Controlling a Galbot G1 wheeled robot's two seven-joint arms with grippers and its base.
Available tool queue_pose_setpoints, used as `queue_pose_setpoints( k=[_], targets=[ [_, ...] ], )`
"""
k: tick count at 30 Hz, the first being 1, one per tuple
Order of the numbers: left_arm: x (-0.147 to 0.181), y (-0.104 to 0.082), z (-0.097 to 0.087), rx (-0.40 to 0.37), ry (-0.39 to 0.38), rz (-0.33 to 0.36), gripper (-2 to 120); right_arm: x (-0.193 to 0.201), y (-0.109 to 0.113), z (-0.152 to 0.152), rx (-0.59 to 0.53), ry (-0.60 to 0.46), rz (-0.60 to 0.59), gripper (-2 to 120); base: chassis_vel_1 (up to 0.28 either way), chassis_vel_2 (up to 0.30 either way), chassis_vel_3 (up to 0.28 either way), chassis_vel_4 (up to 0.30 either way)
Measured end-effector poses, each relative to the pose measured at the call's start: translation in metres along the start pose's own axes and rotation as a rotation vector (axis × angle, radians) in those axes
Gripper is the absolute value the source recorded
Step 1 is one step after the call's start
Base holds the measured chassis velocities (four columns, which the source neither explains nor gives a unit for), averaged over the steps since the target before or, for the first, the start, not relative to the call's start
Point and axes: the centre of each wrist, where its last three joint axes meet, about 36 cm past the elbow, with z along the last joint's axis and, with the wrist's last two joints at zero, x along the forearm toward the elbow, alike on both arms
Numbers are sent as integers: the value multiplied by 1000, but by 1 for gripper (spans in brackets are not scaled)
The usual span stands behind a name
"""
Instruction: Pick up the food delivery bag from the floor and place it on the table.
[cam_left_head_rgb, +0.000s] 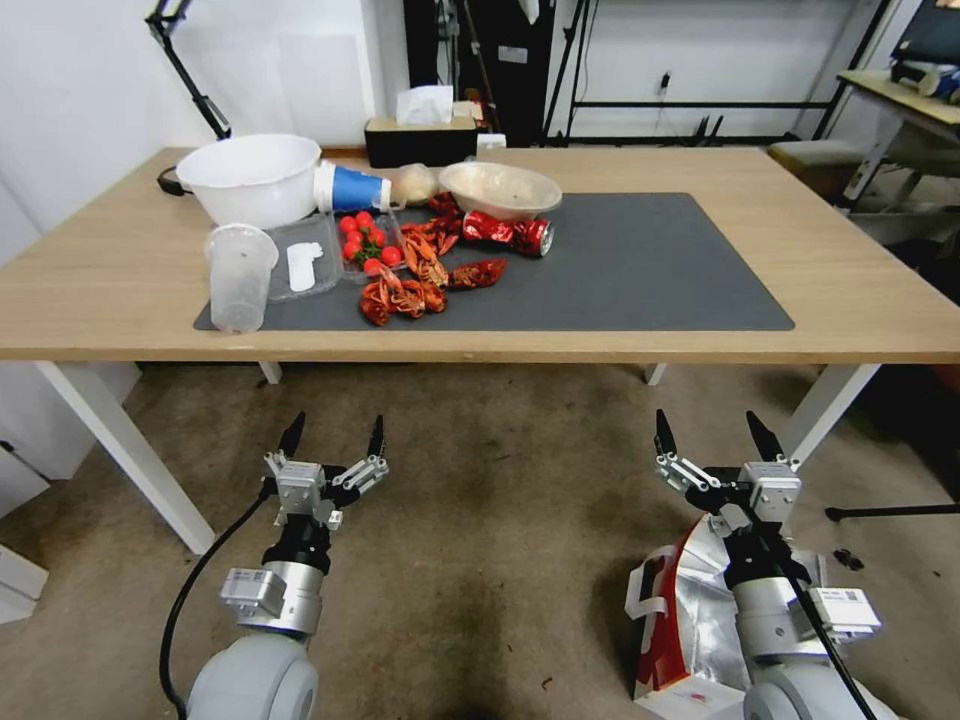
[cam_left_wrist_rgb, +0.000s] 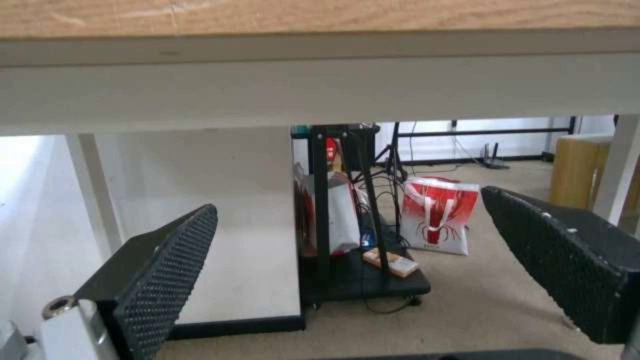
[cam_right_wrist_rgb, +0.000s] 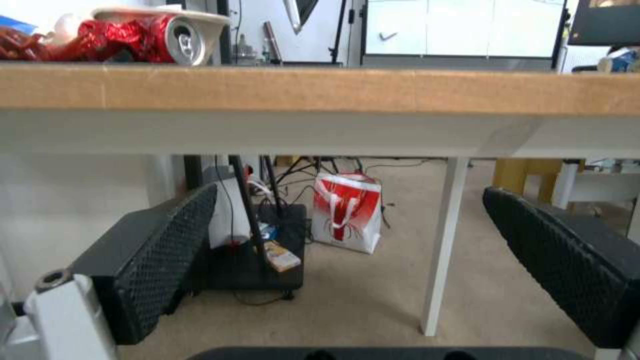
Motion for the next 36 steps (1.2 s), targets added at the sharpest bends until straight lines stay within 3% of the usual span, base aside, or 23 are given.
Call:
queue_pose_setpoints(
  k=[36],
  targets=[
    [2,-1,-2,-9,-5,6,99,-1,2,3,-9,-10,-10,100,0,0,0,0]
  ],
)
